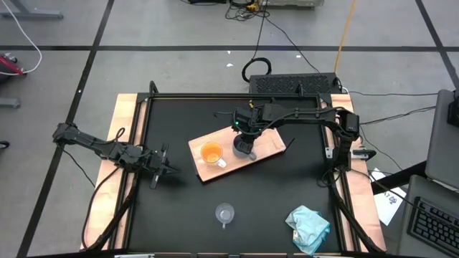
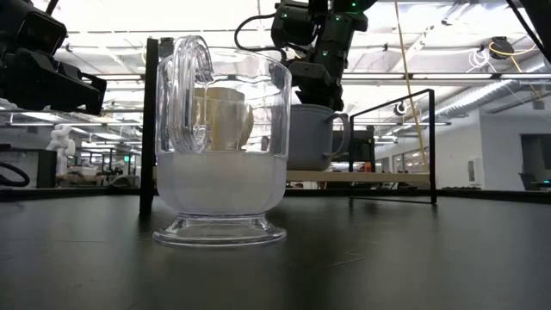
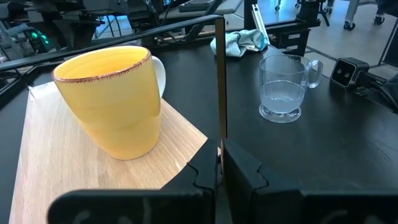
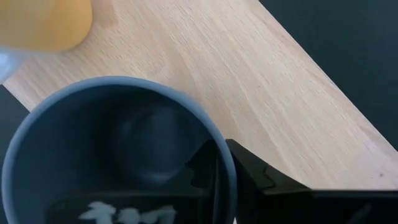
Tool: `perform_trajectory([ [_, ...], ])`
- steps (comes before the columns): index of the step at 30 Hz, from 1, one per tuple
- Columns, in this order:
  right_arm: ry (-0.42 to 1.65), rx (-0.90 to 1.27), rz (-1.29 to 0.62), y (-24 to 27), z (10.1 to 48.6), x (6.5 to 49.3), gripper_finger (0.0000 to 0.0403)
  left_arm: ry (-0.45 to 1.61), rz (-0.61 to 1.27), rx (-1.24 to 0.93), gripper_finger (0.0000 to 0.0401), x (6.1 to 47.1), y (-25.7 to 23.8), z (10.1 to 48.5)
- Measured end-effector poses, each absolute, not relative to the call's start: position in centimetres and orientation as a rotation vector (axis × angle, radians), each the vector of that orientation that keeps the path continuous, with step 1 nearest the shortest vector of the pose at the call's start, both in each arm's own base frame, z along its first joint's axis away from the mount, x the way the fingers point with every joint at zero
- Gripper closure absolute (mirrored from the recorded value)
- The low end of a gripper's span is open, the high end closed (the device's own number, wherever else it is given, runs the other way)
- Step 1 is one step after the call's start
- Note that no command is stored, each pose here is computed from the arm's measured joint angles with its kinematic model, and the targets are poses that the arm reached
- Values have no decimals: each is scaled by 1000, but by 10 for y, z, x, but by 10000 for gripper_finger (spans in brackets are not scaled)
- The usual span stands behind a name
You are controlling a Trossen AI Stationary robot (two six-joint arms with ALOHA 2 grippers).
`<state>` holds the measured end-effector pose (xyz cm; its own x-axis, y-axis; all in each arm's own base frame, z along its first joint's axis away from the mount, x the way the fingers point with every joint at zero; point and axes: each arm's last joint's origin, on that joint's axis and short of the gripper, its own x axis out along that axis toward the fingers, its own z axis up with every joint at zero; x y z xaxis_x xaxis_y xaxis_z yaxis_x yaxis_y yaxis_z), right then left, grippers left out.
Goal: Stack small to large cups/mugs on shelf
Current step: Put the gray mug on the shelf
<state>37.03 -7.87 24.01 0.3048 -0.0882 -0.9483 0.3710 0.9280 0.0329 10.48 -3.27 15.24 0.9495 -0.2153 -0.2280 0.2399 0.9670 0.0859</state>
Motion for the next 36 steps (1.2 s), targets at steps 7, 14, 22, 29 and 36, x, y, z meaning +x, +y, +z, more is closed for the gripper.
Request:
perform_trajectory([
  [7,1213,265,-308,-79,241,372,374,221,-232,111,375,105,-33,152],
  [14,1206,258,-299,-76,241,373,366,223,-230,98,375,105,-33,152],
  [22,1197,271,-300,-72,242,375,317,224,-231,97,375,105,-33,152],
  [29,1174,262,-294,-72,245,375,301,223,-231,97,375,105,-33,152],
  [36,1085,236,-275,-70,271,366,300,215,-230,95,375,105,-33,153],
])
